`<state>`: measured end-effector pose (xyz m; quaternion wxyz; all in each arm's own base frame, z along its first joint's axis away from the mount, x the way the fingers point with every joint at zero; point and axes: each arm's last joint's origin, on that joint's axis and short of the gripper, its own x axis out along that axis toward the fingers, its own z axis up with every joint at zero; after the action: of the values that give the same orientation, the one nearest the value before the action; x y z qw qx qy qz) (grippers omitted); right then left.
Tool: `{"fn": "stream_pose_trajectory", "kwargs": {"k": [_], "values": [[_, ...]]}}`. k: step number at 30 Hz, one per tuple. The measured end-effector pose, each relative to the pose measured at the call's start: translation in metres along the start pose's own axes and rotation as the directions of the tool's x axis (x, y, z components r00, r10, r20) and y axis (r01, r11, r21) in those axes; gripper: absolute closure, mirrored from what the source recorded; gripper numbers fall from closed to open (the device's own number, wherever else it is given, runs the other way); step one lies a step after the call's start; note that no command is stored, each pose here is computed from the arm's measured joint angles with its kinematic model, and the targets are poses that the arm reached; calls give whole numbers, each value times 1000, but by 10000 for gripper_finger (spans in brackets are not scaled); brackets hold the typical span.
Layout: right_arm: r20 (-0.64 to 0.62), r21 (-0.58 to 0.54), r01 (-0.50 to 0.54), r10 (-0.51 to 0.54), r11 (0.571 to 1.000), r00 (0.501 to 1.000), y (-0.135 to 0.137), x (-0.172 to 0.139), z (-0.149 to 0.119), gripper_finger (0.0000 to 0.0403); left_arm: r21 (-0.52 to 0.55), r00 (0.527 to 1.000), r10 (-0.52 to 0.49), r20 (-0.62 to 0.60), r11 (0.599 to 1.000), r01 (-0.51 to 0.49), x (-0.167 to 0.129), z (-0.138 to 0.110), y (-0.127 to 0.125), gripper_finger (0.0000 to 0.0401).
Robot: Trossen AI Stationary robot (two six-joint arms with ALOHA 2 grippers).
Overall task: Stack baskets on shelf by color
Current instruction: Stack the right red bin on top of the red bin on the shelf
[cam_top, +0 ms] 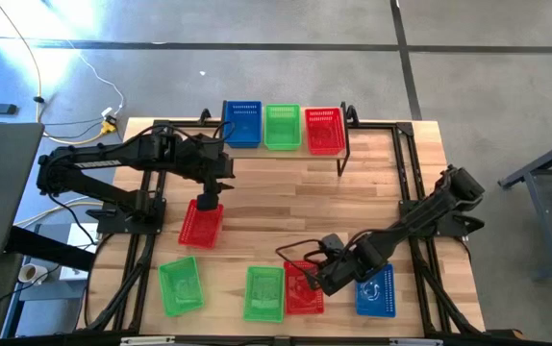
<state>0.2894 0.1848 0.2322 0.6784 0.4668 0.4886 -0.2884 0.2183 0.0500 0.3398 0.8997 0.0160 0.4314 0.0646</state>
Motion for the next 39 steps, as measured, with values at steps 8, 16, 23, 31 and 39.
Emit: {"fn": "stream_pose_trajectory", "kwargs": {"k": [8,16,23,31,39], "values": [[-3,19,31,-31,999,1000,2,20,-5,324,5,1000,-16,5,1000,16,-1,1,-7,270],[11,51,42,-42,998,999,2,25,-6,324,27,1000,-26,6,999,26,-1,1,-10,270],[2,66,66,-67,996,998,1,33,-11,324,28,1000,-26,6,999,26,-1,1,-10,270],[9,109,71,-73,991,997,-1,36,-19,324,38,1000,-26,6,999,25,-1,1,-10,270],[7,119,74,-75,990,997,1,50,-24,324,39,1000,-26,6,999,25,-1,1,-10,270]]}}
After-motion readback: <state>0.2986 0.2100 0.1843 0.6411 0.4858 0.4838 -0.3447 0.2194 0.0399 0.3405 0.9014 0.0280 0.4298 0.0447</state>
